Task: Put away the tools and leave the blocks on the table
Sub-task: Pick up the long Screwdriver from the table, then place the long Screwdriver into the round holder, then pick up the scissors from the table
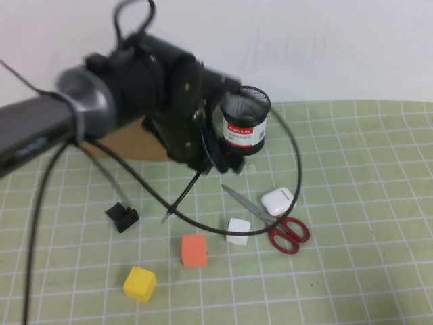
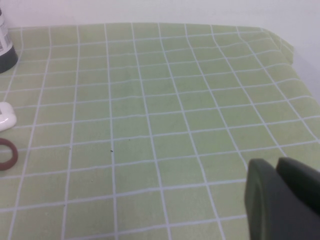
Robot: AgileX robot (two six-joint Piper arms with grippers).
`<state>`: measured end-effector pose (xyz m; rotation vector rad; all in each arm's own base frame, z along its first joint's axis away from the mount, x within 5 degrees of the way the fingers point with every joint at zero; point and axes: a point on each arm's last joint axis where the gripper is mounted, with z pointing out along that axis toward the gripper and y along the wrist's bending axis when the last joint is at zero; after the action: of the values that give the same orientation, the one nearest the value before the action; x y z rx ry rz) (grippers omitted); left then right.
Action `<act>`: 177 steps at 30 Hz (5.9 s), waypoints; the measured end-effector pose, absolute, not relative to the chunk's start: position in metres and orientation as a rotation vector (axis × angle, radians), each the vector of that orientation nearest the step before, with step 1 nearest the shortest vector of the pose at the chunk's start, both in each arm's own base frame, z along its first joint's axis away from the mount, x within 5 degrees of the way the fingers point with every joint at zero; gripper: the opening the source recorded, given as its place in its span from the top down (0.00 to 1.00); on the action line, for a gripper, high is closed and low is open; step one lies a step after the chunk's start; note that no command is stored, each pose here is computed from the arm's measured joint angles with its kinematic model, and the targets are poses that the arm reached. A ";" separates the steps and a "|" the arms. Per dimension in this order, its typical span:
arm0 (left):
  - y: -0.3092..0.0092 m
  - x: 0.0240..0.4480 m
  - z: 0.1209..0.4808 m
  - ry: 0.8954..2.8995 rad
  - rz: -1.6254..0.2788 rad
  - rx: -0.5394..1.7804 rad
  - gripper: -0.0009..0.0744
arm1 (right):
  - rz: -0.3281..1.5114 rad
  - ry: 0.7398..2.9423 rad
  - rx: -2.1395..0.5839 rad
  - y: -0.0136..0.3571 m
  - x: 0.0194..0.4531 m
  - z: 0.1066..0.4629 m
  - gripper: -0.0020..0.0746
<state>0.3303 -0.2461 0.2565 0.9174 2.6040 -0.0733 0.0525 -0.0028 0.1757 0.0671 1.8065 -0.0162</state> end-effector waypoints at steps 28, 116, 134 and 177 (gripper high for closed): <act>-0.254 0.308 0.268 1.363 -0.553 0.571 0.92 | -0.016 1.807 0.067 -0.003 0.052 0.176 0.98; -0.042 0.096 0.299 1.778 -0.189 0.488 0.99 | -0.016 1.807 0.067 -0.003 0.052 0.176 0.98; -0.005 0.057 0.196 1.600 -0.016 0.134 0.99 | -0.016 1.807 0.067 -0.003 0.052 0.176 0.98; -0.004 0.053 0.173 1.845 -0.009 0.141 0.99 | 0.103 1.712 0.159 -0.001 0.054 0.184 0.98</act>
<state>0.0529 -0.0038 0.1732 0.1406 1.8454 -0.0090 0.0541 -0.0005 0.1837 0.1585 1.7121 0.1034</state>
